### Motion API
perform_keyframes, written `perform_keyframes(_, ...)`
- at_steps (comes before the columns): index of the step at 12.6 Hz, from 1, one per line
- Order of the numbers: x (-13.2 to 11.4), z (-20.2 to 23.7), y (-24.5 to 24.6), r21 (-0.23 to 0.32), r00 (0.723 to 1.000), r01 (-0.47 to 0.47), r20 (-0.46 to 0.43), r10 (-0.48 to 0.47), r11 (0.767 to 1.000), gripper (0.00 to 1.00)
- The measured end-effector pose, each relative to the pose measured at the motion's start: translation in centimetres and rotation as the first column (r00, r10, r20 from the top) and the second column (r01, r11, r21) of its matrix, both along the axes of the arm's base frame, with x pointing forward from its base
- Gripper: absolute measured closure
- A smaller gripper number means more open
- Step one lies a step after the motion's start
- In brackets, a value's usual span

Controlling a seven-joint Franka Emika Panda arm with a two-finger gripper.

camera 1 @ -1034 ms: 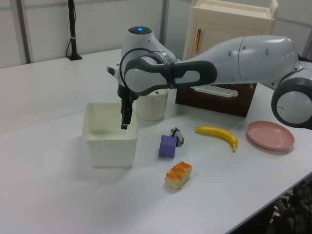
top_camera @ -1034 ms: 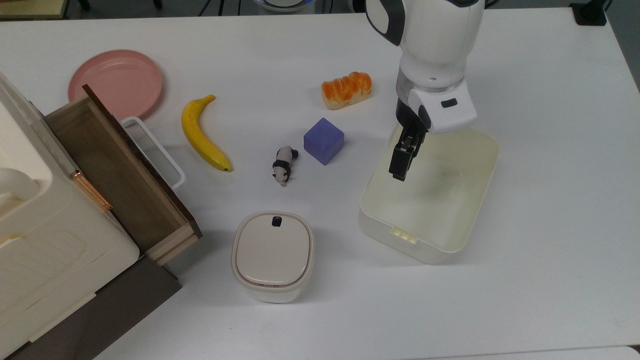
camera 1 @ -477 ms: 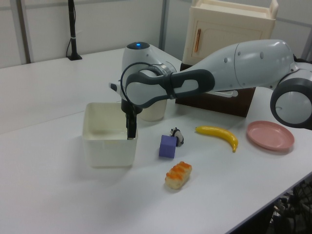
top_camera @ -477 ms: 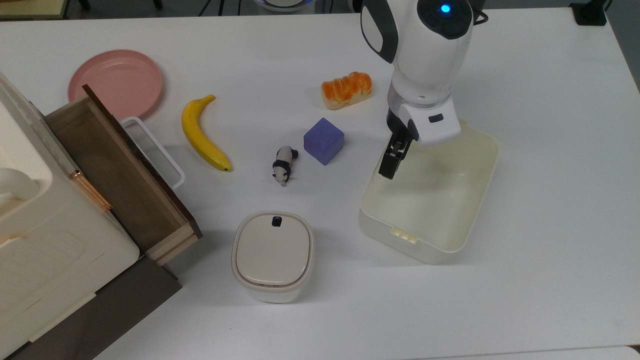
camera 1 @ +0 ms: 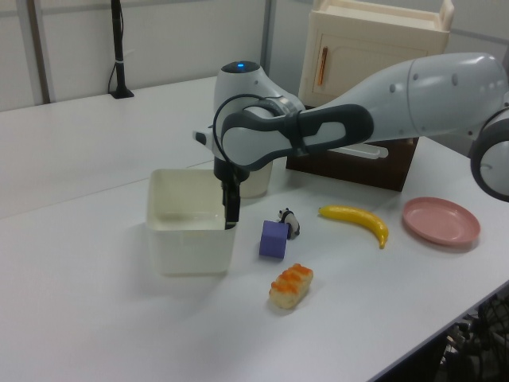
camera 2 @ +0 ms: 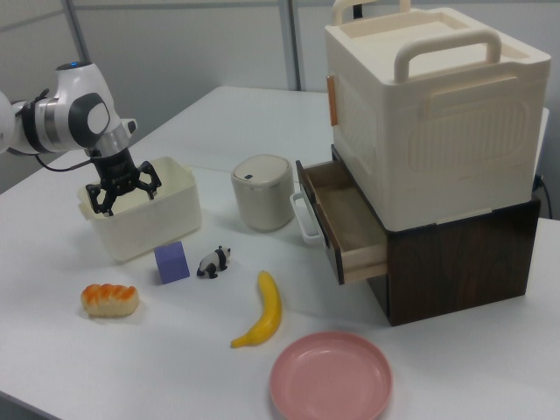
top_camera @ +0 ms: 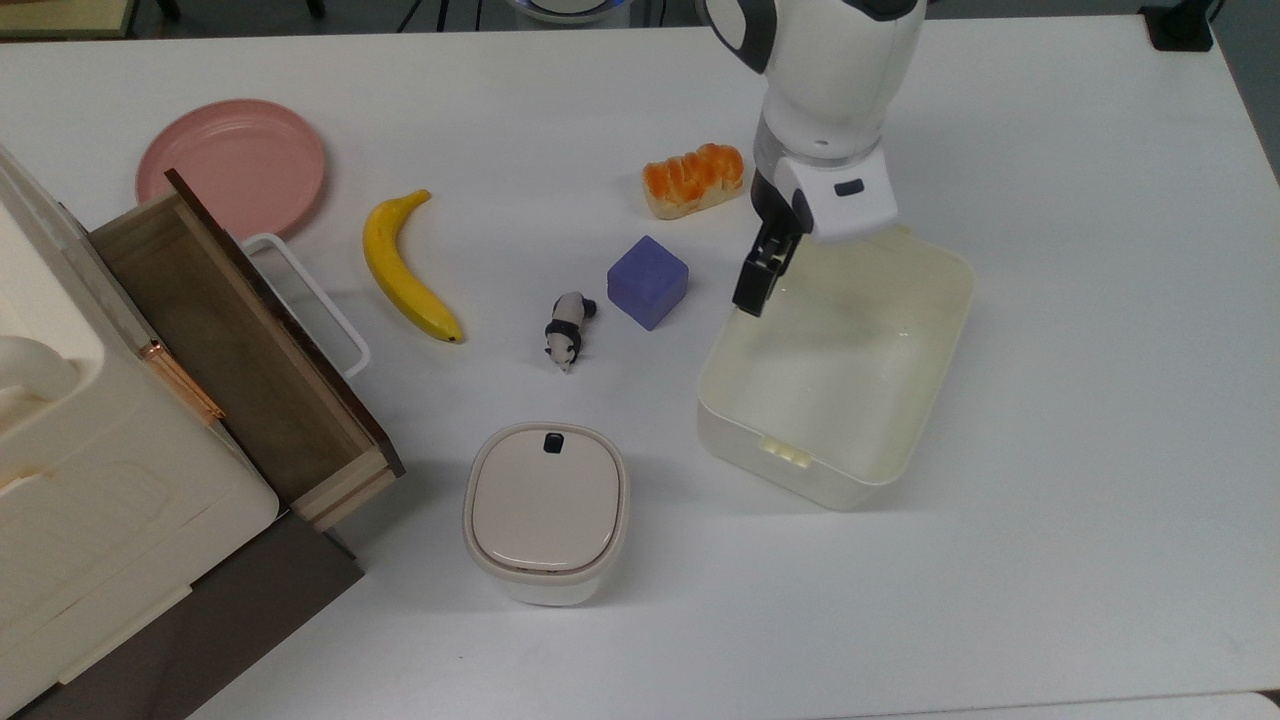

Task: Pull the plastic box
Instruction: 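Hook the box rim and pull the box toward the purple cube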

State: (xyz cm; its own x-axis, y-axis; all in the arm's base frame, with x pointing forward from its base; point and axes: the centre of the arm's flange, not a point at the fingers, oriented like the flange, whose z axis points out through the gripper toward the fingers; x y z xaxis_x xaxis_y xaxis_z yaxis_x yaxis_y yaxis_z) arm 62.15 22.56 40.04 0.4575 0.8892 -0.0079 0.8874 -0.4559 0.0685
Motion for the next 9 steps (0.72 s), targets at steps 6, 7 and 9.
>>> perform_keyframes(6,-1.2,-1.0,-3.2,-0.037,0.998,0.028,-0.057,-0.031,0.999,0.00)
perform_keyframes(7,-1.5,-0.8,-3.4,-0.039,0.998,0.029,-0.057,-0.032,0.999,0.00)
perform_keyframes(9,-2.1,-0.2,-3.7,-0.040,0.998,0.028,-0.054,-0.031,0.999,0.00)
